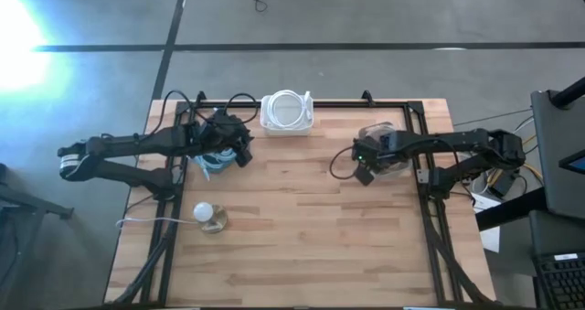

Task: Sort HDMI cables
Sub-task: Put the brown hdmi cable into the gray bin

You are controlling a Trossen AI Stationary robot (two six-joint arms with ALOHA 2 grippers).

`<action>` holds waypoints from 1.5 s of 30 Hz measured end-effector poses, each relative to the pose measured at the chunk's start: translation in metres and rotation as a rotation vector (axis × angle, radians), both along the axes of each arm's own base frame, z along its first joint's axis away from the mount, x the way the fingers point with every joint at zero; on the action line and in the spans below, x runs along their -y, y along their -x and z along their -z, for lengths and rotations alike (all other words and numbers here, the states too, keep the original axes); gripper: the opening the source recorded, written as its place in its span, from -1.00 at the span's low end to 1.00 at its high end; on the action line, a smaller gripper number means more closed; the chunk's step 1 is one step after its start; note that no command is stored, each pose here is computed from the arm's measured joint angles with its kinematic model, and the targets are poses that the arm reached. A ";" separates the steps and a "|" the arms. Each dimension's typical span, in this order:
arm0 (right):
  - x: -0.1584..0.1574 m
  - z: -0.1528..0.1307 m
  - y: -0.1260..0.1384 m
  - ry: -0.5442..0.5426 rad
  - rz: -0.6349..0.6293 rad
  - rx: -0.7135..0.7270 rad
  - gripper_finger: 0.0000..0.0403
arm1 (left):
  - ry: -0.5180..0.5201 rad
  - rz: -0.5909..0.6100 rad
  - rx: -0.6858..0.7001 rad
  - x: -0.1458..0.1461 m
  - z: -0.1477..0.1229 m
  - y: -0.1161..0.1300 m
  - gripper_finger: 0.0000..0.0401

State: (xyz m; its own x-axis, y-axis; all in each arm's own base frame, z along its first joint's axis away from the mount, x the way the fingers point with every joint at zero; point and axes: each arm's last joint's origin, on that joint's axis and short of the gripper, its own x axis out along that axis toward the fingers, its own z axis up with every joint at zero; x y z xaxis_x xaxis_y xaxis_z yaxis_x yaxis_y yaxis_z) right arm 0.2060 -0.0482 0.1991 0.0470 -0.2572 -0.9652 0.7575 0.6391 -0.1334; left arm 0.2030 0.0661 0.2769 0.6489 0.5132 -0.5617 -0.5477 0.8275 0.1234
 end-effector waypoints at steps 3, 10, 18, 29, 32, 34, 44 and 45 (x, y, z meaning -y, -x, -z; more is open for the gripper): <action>0.001 -0.004 0.000 0.032 0.002 -0.010 -0.96 | -0.001 0.000 0.004 0.000 0.000 0.000 -0.38; 0.000 0.004 0.007 0.030 0.074 -0.050 -0.96 | -0.007 0.000 0.028 0.000 -0.001 -0.002 -0.38; -0.005 0.012 0.012 -0.045 0.092 -0.066 -0.96 | -0.007 0.000 0.027 0.000 0.000 -0.001 -0.38; 0.000 -0.034 -0.004 0.121 0.044 0.097 -0.96 | -0.007 0.000 0.028 0.000 -0.001 -0.001 -0.38; 0.002 -0.031 -0.005 0.161 0.057 0.108 -0.96 | -0.007 0.000 0.028 0.000 -0.001 -0.001 -0.38; 0.002 -0.024 -0.006 0.160 0.057 0.107 -0.96 | -0.007 0.000 0.027 0.000 -0.001 -0.001 -0.38; 0.000 0.006 0.001 0.119 0.113 0.042 -0.96 | -0.007 0.000 0.027 0.000 -0.001 -0.001 -0.38; 0.000 0.008 0.002 0.117 0.123 0.038 -0.96 | -0.007 0.000 0.027 0.000 -0.001 -0.001 -0.38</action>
State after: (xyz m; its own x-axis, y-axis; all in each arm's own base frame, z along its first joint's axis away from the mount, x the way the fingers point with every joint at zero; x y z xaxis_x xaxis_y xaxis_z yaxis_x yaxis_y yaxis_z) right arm 0.2036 -0.0479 0.1911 0.0440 -0.3741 -0.9263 0.8349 0.5229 -0.1715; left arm 0.2043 0.0665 0.2775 0.6637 0.5175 -0.5401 -0.5512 0.8265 0.1145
